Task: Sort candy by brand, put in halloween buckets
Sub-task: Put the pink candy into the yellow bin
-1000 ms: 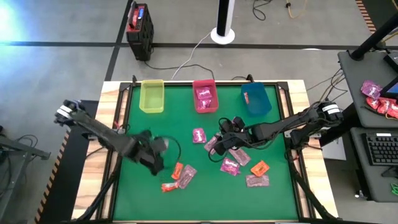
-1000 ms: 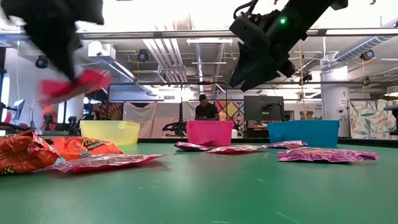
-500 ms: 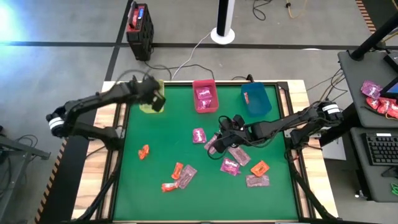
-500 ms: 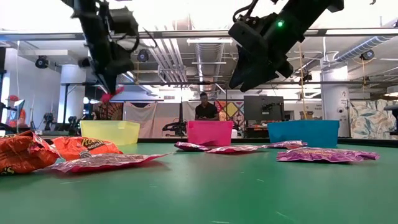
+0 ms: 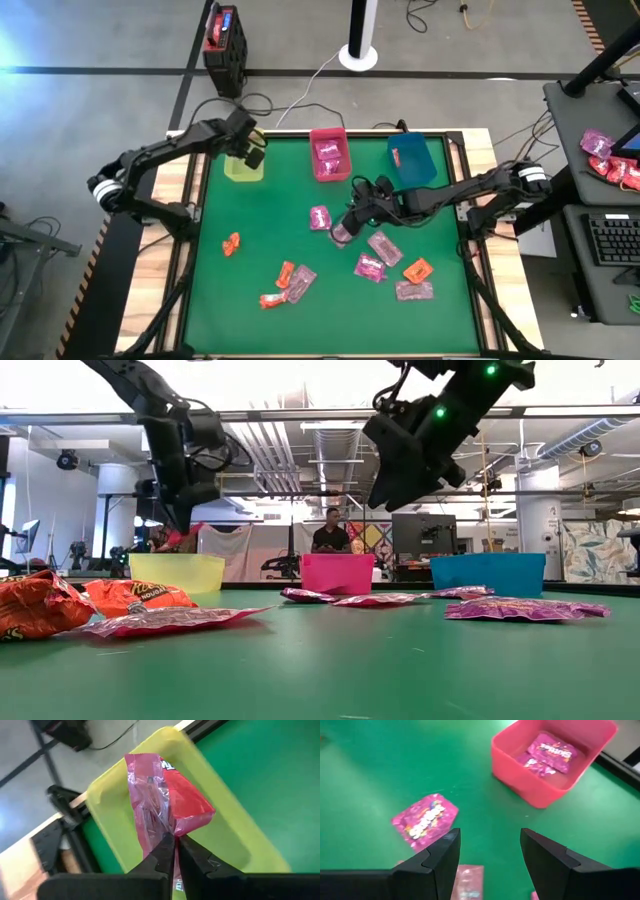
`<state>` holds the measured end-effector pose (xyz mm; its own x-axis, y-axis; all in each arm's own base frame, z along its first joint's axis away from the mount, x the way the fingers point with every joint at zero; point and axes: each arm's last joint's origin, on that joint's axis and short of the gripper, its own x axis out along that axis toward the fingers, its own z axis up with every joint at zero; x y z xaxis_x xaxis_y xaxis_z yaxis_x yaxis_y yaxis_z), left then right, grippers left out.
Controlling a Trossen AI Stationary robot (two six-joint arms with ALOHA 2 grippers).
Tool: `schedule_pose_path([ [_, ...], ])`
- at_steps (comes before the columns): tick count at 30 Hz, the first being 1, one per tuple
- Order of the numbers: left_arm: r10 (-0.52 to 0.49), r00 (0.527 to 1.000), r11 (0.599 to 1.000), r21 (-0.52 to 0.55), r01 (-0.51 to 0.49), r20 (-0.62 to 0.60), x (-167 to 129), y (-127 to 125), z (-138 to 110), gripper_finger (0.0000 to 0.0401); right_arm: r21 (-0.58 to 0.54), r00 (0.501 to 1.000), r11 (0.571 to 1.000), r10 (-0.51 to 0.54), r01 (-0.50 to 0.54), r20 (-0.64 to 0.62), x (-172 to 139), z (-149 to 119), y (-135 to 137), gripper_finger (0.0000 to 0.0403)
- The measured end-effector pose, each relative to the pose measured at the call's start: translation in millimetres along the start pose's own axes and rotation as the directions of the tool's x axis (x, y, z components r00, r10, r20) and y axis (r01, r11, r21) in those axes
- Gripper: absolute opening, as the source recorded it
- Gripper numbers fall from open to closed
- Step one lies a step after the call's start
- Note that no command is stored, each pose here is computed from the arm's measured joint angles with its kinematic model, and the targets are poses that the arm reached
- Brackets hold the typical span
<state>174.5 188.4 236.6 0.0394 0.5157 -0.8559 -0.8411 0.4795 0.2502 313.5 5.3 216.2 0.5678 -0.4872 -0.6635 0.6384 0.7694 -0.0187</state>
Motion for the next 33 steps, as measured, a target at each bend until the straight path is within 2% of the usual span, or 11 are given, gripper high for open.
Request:
schedule_pose_path([
  [3, 0.043, 0.999, 0.999, 0.008, -0.043, -0.027, 6, -1, -1, 0.0029, -0.019, 1.0, 1.0, -0.017, 0.017, -0.01, 4, 1, -6, 0.0201],
  [9, 0.049, 0.997, 0.998, 0.037, -0.047, -0.065, 14, -4, -2, 0.0088, -0.004, 0.999, 0.999, -0.042, 0.042, -0.017, 10, 6, -16, 0.0201],
  [14, 0.045, 0.998, 0.998, 0.045, -0.043, -0.049, 10, -4, -2, 0.013, 0.01, 0.998, 0.998, -0.055, 0.055, -0.02, 12, 7, -20, 0.0201],
  [19, -0.009, 0.998, 0.997, 0.074, 0.004, 0.061, -20, -14, -4, 0.0146, 0.046, 0.998, 0.999, 0.017, -0.014, -0.058, 12, 6, -18, 0.0201],
  [24, -0.16, 0.961, 0.975, 0.191, 0.117, 0.226, -70, -41, -18, 0.0147, 0.108, 0.979, 0.984, 0.153, -0.139, -0.132, 12, 4, -14, 0.0201],
  [26, -0.24, 0.93, 0.948, 0.272, 0.164, 0.279, -89, -55, -27, 0.0147, 0.123, 0.962, 0.972, 0.217, -0.198, -0.166, 11, 3, -12, 0.0201],
  [29, -0.37, 0.865, 0.888, 0.402, 0.222, 0.339, -115, -74, -42, 0.0147, 0.164, 0.917, 0.938, 0.335, -0.304, -0.218, 9, 4, -8, 0.0201],
  [31, -0.465, 0.817, 0.819, 0.516, 0.25, 0.342, -127, -88, -56, 0.0147, 0.198, 0.88, 0.909, 0.409, -0.367, -0.244, 6, 6, -5, 0.0201],
  [33, -0.576, 0.754, 0.717, 0.638, 0.282, 0.314, -135, -102, -72, 0.0147, 0.224, 0.842, 0.881, 0.466, -0.416, -0.271, 3, 6, 0, 0.0201],
])
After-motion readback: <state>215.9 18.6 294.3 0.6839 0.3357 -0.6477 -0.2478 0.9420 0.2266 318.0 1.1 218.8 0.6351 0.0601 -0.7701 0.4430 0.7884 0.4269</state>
